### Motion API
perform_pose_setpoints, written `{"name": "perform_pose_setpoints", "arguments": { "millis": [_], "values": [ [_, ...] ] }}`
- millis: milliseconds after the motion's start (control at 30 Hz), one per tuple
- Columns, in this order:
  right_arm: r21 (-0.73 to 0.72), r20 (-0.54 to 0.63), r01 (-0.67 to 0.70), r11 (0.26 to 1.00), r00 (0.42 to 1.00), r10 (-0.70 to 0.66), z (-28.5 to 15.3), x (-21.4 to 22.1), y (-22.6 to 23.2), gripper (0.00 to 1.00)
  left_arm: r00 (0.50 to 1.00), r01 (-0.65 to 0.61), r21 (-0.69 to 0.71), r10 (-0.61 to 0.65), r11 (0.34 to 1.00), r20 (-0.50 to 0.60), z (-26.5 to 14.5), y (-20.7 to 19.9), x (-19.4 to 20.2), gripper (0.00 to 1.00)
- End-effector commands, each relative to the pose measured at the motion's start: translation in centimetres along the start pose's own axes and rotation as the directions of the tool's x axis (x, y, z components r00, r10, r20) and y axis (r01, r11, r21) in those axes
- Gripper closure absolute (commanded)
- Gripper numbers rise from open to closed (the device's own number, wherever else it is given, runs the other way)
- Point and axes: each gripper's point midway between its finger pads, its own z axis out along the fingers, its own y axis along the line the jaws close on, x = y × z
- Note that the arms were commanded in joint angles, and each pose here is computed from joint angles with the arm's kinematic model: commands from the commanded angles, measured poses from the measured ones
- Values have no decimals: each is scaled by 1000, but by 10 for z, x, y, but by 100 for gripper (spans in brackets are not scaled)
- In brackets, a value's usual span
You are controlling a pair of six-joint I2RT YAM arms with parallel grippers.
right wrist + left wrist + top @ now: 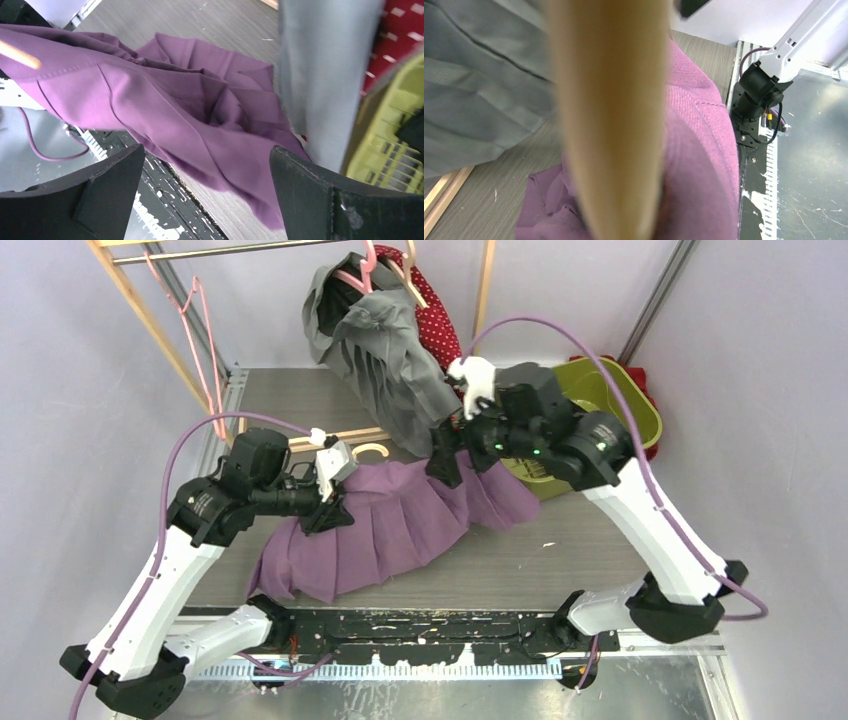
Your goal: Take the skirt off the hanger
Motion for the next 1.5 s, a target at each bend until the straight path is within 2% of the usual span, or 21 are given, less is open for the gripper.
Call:
{"name": "perform_pose_setpoints", "arguments": {
  "millis": [0, 133, 200, 300, 333, 367, 400, 433, 467, 700, 900, 1100, 1267, 1467],
  "values": [
    [-12, 76, 55, 998, 996, -54, 17, -28, 20, 0, 979, -137, -34, 140, 990, 145, -13, 0, -45, 100],
    [-15, 60, 69, 997, 996, -68, 26, -22, 29, 0, 978, -148, -54, 154, 988, 138, -16, 0, -43, 100],
    [-20, 63, 78, 997, 995, -77, 23, -23, 31, 6, 978, -150, -65, 158, 987, 137, -19, 0, -43, 100],
    [-7, 48, 88, 996, 995, -88, 22, -22, 28, 33, 978, -150, -76, 159, 986, 134, -21, 0, -41, 100],
    [-8, 39, 88, 996, 995, -88, 23, -20, 28, 45, 978, -151, -79, 160, 985, 132, -21, 1, -41, 100],
    [-10, 30, 87, 996, 996, -86, 25, -18, 28, 61, 979, -149, -78, 159, 986, 132, -21, 1, -40, 100],
    [-10, 25, 82, 997, 996, -82, 26, -16, 28, 82, 979, -147, -80, 156, 986, 132, -21, 1, -40, 100],
    [-9, 23, 77, 997, 997, -77, 27, -15, 28, 96, 979, -145, -81, 155, 986, 131, -21, 0, -40, 100],
    [-10, 22, 74, 997, 997, -74, 28, -13, 28, 99, 980, -141, -82, 151, 987, 129, -21, 1, -39, 100],
    [-19, 48, 62, 998, 997, -61, 15, -17, 31, 99, 984, -118, -129, 133, 985, 119, -23, 7, -34, 100],
    [-43, 61, 78, 996, 995, -75, -17, -29, 49, 99, 996, -59, -315, 78, 947, 48, -22, 49, -29, 100],
    [-109, 81, 78, 991, 994, -70, -37, -32, 73, 99, 999, -39, -431, 40, 902, -5, -18, 81, -29, 100],
    [-167, 2, 66, 984, 998, -67, -22, -7, 90, 99, 999, -20, -467, 35, 884, 25, -14, 97, -48, 100],
    [-286, -140, -12, 958, 990, -29, 25, 50, 127, 99, 996, -30, -499, 69, 866, 61, -20, 106, -71, 100]
  ]
}}
